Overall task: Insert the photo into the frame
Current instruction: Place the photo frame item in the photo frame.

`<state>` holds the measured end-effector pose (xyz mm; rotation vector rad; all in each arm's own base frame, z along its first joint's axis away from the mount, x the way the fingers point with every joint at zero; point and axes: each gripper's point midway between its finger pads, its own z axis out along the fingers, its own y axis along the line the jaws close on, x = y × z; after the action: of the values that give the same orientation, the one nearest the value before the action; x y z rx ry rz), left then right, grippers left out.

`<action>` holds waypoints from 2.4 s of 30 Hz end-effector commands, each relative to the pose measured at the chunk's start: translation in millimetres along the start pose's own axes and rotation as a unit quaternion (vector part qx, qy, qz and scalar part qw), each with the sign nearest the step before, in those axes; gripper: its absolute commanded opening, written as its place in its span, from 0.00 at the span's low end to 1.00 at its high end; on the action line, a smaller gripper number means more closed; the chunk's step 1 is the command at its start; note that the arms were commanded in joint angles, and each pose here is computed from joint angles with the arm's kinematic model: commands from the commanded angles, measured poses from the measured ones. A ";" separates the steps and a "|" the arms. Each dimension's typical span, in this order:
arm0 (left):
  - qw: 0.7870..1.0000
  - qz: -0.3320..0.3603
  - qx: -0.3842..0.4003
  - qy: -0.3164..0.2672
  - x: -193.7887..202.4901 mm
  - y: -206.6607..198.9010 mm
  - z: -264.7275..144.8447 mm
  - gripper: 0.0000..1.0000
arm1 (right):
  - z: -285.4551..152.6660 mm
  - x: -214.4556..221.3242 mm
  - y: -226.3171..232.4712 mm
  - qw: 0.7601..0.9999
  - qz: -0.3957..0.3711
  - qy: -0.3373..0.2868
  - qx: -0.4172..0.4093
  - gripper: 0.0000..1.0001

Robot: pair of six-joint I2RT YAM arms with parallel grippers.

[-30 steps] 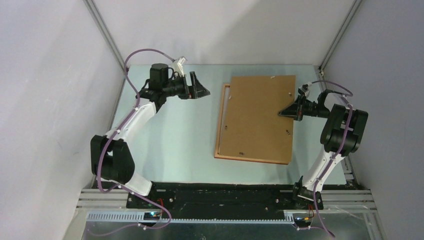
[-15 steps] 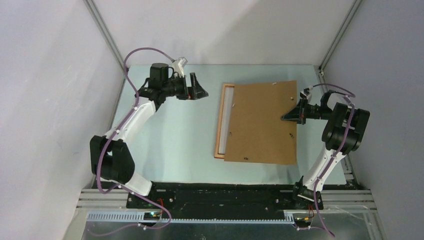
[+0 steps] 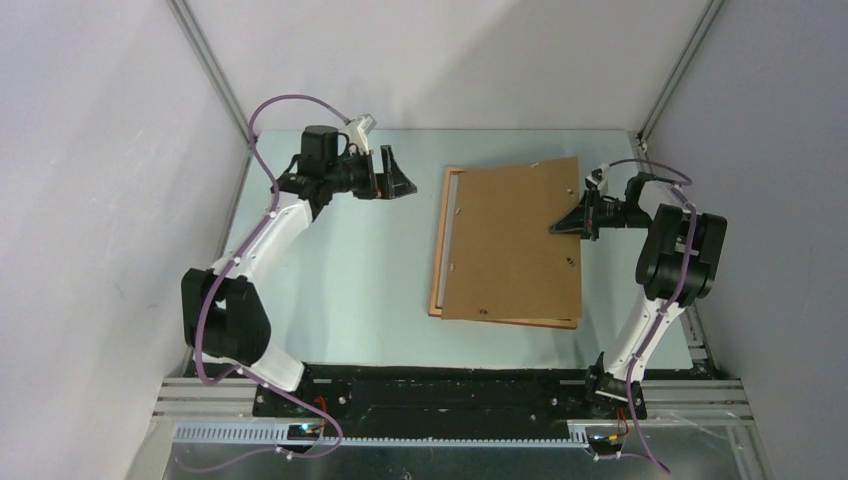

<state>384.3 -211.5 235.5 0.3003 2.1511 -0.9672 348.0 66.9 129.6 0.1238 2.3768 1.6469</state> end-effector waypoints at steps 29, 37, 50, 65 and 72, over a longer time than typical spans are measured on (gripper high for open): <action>1.000 0.013 -0.006 -0.005 -4.2 4.1 2.1 0.99 | 19.7 -42.0 27.4 0.999 -0.007 -0.004 -0.054 0.00; 1.000 0.013 -0.009 -0.004 -2.7 6.0 2.6 0.98 | 23.3 -42.2 22.0 0.998 -0.001 -0.001 -0.056 0.00; 1.000 0.014 -0.009 -0.004 -1.0 5.1 2.0 0.98 | 27.6 -42.3 18.6 0.998 0.002 0.004 -0.060 0.00; 1.000 0.016 -0.011 -0.004 0.2 5.9 1.3 0.98 | 31.3 -42.3 16.1 0.998 0.003 0.011 -0.061 0.00; 1.000 0.016 -0.012 -0.004 0.2 6.6 1.3 0.98 | 33.2 -41.8 14.0 0.998 0.005 0.015 -0.061 0.00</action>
<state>387.5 -209.2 226.0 0.2806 2.1781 -0.9452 391.2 85.3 112.3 0.1260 2.3892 1.6922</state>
